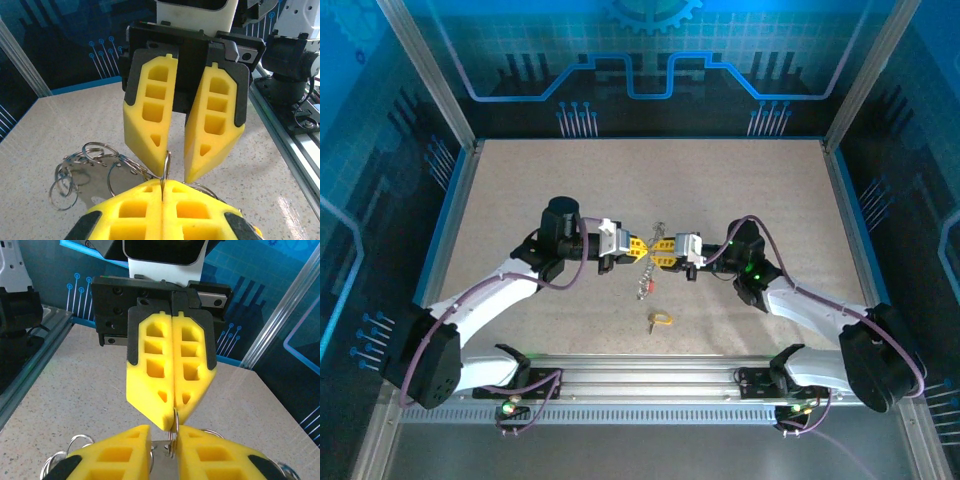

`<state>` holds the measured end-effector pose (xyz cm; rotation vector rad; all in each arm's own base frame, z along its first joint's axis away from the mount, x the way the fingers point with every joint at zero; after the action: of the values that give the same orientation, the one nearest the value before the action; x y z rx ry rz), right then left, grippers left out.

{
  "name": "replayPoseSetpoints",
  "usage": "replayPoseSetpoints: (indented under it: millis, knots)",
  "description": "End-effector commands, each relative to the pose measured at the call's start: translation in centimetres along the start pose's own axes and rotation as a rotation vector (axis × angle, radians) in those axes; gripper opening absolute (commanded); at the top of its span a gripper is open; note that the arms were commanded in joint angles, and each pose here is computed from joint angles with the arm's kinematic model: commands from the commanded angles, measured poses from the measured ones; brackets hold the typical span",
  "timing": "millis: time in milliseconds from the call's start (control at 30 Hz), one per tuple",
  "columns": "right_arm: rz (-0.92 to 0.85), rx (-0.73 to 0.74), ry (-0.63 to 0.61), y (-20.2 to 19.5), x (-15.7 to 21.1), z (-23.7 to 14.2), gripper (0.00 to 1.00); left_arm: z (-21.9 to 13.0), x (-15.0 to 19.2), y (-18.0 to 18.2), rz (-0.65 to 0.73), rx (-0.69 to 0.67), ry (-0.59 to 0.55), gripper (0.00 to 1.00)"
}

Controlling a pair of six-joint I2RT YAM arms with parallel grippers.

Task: Put the keys on the keyring

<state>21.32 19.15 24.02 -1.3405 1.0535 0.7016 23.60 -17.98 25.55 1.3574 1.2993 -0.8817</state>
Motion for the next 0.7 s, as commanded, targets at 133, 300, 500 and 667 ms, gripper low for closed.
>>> replayPoseSetpoints:
  millis: [133,300,500,667]
  knots:
    - [-0.031,-0.01,0.012,0.4,-0.2,-0.6,0.22,-0.3,-1.2,-0.5,0.057,0.016,-0.094,0.0]
    - [-0.046,-0.003,0.019,0.5,-0.5,-1.0,0.25,-0.4,-1.4,-0.7,0.055,0.05,-0.119,0.0]
    - [-0.049,-0.003,0.019,0.9,-0.6,-1.7,0.26,-0.5,-1.8,-0.8,0.059,0.08,-0.142,0.0]
    - [-0.042,0.02,0.022,0.8,-0.6,-2.3,0.27,-0.4,-2.1,-0.7,0.057,0.095,-0.15,0.0]
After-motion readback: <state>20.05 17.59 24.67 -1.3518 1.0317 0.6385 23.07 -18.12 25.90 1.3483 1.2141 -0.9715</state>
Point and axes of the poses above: each hand's point on the last joint's axis, 136 mm out from that joint toward the fingers, its own z axis out along the fingers, its own y axis along the line the jaws close on, x = y × z, the point moved 10 cm from there along -z, back along the fingers, and after that the axes turned 4 degrees about -z, right-handed, at the moved point
